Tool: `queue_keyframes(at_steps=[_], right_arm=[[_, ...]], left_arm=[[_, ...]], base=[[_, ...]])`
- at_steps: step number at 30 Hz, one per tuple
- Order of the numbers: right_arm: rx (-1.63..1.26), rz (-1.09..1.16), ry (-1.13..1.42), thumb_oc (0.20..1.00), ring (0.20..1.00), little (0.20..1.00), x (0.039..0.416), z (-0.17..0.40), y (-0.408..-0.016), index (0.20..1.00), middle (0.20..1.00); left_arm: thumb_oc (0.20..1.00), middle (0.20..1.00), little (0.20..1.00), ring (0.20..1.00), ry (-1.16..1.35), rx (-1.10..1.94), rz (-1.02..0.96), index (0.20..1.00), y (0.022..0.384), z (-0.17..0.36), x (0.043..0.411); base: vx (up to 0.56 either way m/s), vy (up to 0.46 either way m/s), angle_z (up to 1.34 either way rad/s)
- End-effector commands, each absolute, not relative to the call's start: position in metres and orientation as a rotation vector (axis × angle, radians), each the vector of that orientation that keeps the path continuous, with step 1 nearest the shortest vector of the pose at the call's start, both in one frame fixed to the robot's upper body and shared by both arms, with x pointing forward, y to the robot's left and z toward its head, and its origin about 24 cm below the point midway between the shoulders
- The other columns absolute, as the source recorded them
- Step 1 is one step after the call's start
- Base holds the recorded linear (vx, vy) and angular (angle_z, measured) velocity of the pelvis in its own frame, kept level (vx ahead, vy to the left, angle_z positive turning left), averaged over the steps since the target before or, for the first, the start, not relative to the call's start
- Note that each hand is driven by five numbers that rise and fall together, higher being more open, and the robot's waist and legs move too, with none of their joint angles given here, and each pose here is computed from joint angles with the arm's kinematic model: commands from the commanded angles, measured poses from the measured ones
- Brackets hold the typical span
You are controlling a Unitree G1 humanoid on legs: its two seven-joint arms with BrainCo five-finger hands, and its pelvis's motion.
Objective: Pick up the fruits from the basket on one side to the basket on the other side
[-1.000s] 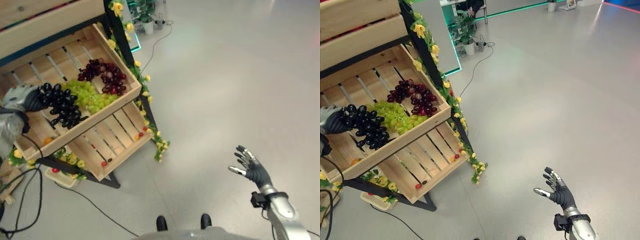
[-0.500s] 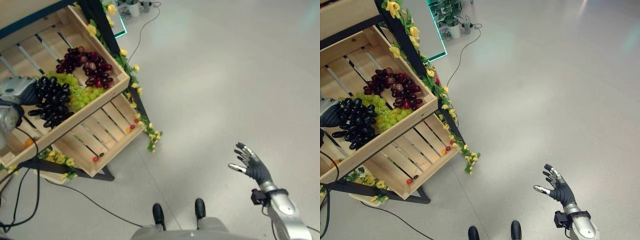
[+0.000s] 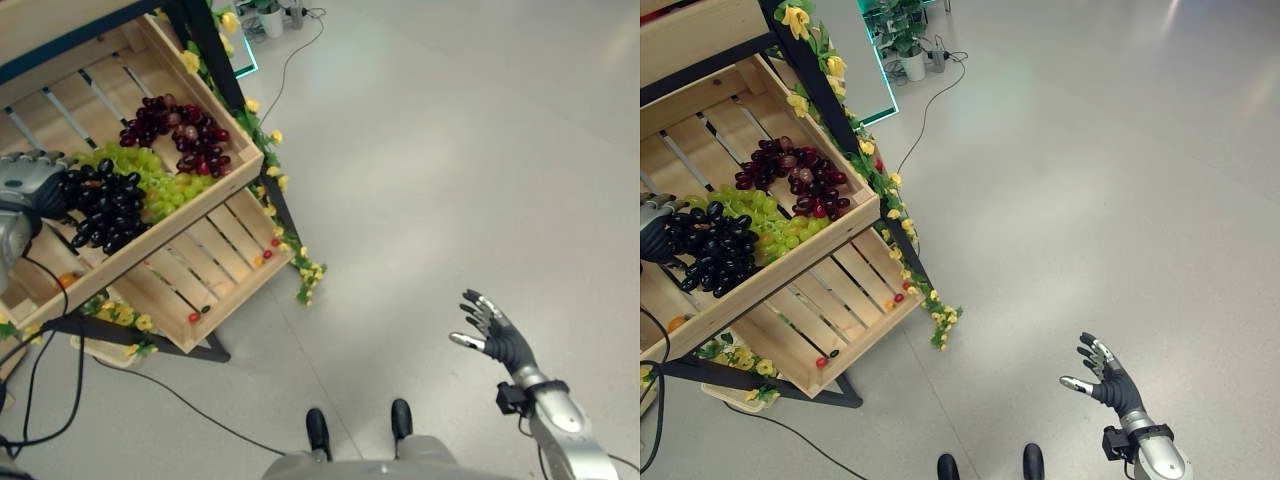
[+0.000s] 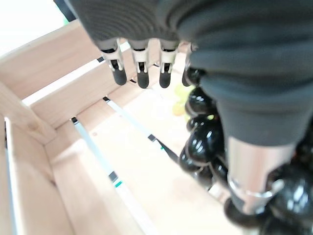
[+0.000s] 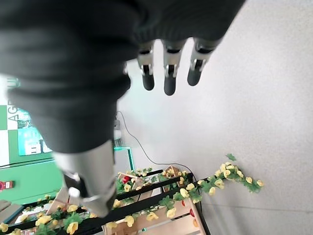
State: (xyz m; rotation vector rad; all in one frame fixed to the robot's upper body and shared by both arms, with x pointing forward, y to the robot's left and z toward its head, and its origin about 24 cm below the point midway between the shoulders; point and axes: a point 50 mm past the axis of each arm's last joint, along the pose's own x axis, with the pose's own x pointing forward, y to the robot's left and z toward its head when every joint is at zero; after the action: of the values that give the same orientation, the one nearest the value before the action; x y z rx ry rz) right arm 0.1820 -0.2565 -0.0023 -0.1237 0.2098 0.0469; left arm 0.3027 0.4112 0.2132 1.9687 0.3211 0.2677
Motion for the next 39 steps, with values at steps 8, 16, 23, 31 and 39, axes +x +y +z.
queue_keyframes(at_steps=[8,16,23,31,39], right_arm=[[-0.177,0.104,0.087,1.000,1.000,1.000,0.189,0.022,-0.248,1.000,1.000],[-0.183,-0.002,0.067,1.000,1.000,1.000,0.193,0.025,-0.261,1.000,1.000],[-0.168,-0.062,0.035,1.000,1.000,1.000,0.195,0.031,-0.270,1.000,1.000],[-0.148,-0.153,-0.003,1.000,1.000,1.000,0.191,0.037,-0.283,1.000,1.000],[-0.149,-0.142,-0.102,1.000,1.000,1.000,0.217,0.056,-0.277,1.000,1.000]], left_arm=[[1.000,1.000,1.000,1.000,0.018,1.792,0.603,1.000,0.400,0.263,0.304],[1.000,1.000,1.000,1.000,-0.377,1.318,0.403,1.000,0.335,0.242,0.302],[1.000,1.000,1.000,1.000,-0.568,1.052,0.038,1.000,0.265,0.229,0.300],[1.000,1.000,1.000,1.000,-0.497,0.750,-0.190,1.000,0.231,0.180,0.287],[1.000,1.000,1.000,1.000,-0.337,0.379,-0.244,1.000,0.215,0.117,0.261]], base=[[0.00,-0.004,0.00],[0.02,-0.030,0.05],[0.01,-0.059,0.00],[0.01,-0.076,0.01],[-0.08,0.036,-0.40]])
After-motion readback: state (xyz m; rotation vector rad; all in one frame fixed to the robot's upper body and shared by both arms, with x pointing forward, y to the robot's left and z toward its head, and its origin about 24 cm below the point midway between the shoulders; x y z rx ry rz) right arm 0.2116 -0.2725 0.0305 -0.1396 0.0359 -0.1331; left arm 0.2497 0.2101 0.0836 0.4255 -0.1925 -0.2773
